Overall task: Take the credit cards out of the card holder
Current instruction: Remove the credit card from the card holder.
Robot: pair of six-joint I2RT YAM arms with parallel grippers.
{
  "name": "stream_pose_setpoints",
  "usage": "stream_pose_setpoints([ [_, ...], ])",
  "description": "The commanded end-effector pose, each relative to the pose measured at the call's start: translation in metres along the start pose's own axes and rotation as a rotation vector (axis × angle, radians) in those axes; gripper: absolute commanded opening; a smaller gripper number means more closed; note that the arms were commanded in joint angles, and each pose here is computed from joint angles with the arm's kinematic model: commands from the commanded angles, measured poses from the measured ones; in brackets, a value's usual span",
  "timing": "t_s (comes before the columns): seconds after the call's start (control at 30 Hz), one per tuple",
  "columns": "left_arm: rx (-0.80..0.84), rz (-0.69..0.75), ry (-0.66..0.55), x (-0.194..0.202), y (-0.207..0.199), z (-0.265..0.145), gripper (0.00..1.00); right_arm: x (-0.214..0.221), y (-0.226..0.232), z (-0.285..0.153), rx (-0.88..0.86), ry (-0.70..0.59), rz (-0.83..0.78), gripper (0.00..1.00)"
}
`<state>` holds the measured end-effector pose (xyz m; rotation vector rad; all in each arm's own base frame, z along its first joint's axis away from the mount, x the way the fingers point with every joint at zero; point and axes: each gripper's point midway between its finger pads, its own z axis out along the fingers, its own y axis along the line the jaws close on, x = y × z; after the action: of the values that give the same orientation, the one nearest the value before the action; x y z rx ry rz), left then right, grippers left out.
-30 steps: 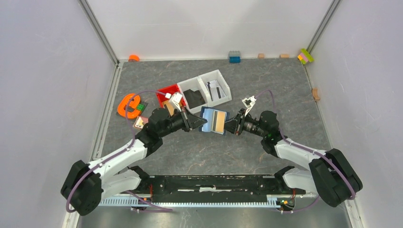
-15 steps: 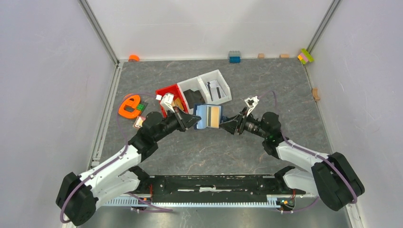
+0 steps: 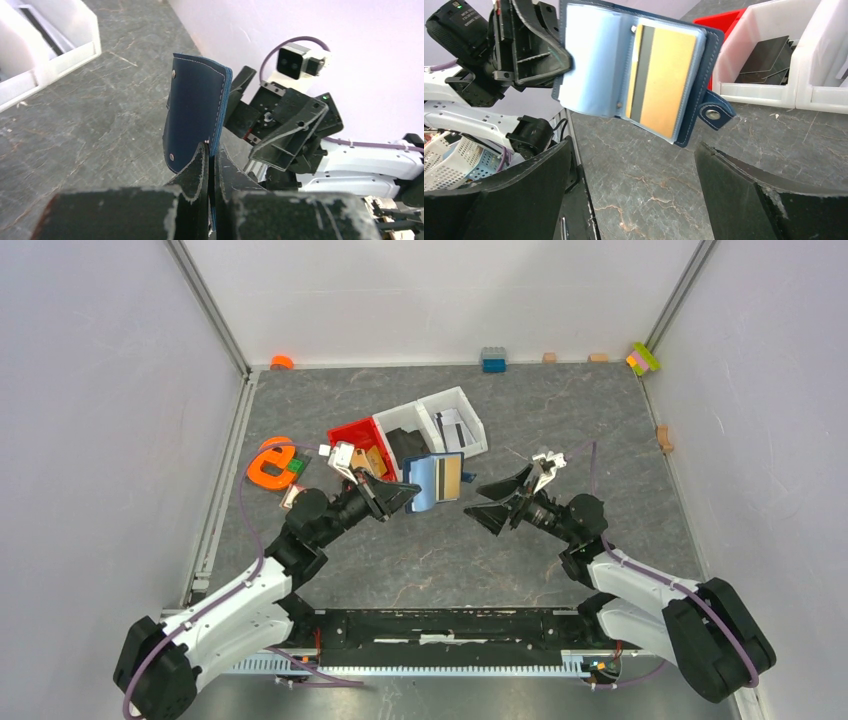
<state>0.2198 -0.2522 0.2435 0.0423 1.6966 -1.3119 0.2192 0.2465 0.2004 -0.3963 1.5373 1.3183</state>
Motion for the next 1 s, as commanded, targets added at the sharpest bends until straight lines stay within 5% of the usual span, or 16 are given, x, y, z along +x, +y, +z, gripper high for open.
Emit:
stream_pose_setpoints([
  [0.0,0.158,0.011,-0.068,-0.017,-0.035,-0.004,0.02,-0.012,0.000,0.002,0.010,-0.038,-0.035,0.98],
  [0.63,0.412,-0.022,-0.031,-0.012,-0.079,-0.014,0.02,-0.026,0.015,-0.001,-0.041,-0.109,-0.027,0.97],
  [0.8,0.444,-0.045,-0.001,-0.008,-0.083,-0.011,0.02,-0.032,0.028,-0.007,-0.095,-0.148,-0.050,0.82],
  [0.97,0.452,-0.060,0.022,-0.005,-0.083,-0.008,0.02,-0.038,0.050,-0.013,-0.198,-0.184,-0.066,0.56],
])
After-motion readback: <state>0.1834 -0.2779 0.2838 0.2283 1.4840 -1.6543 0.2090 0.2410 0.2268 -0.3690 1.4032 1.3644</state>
